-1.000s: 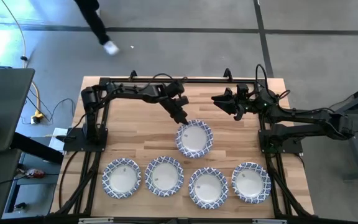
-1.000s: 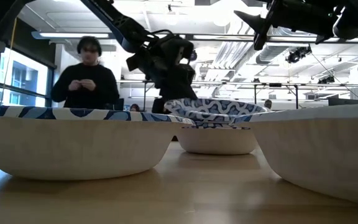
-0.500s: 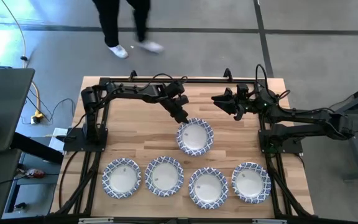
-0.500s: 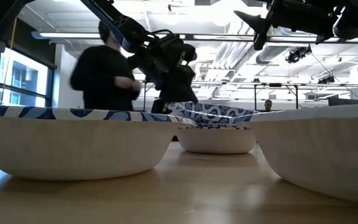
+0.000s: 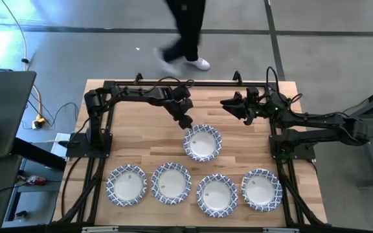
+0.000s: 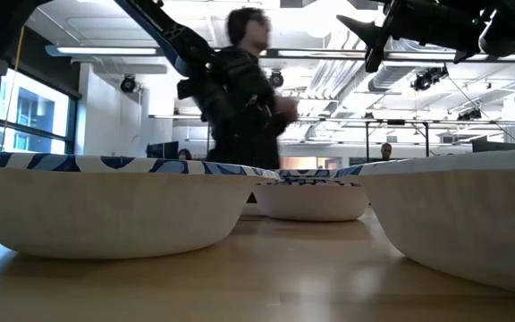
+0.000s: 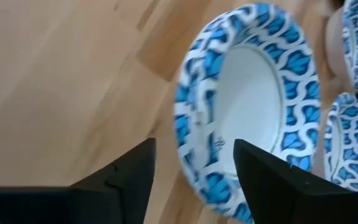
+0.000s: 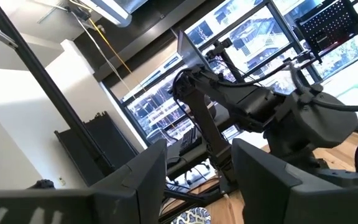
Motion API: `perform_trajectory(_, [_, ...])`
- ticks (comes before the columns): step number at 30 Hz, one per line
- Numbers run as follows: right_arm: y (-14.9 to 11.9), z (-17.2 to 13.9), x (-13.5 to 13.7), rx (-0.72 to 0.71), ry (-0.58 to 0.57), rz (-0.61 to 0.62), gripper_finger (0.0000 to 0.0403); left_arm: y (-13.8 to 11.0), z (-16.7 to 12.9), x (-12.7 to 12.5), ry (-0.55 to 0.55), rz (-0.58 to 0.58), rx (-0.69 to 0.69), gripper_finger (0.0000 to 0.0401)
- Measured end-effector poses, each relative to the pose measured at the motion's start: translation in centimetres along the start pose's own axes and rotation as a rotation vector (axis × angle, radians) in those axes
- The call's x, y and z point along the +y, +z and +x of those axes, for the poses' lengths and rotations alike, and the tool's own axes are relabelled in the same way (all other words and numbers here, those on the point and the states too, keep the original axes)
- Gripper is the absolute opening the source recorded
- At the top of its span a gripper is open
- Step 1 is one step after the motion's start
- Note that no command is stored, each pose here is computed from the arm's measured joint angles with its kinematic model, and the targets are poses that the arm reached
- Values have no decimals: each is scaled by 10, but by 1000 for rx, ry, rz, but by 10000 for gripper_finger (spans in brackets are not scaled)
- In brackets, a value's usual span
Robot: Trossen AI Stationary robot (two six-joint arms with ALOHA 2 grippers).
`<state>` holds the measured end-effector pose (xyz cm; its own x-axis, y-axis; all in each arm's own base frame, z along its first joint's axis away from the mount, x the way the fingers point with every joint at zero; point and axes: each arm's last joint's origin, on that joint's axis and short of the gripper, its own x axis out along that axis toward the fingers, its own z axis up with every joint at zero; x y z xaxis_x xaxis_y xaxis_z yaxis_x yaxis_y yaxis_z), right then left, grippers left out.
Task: Nest bowls inside each other
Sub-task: Stack the white patterned bowl on top of the other white patterned bowl
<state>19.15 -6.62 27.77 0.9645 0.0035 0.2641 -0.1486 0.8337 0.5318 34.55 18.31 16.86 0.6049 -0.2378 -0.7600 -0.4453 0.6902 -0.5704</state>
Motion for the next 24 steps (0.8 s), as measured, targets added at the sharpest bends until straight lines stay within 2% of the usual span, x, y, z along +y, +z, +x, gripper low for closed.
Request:
perform_trajectory(6, [0, 0, 0, 6, 6, 8, 172, -10, -20, 7, -1, 31, 104, 213])
perform_trajectory(14, [-1, 0, 0, 21, 12, 6, 172, -35, -53, 3, -94, 134, 297, 214])
perform_trajectory(20, [-2, 0, 0, 26, 8, 2, 172, -42, -51, -8, -211, 187, 339, 214])
perform_trajectory(24, [-2, 0, 0, 26, 8, 6, 172, -45, -38, -17, -249, 230, 369, 214])
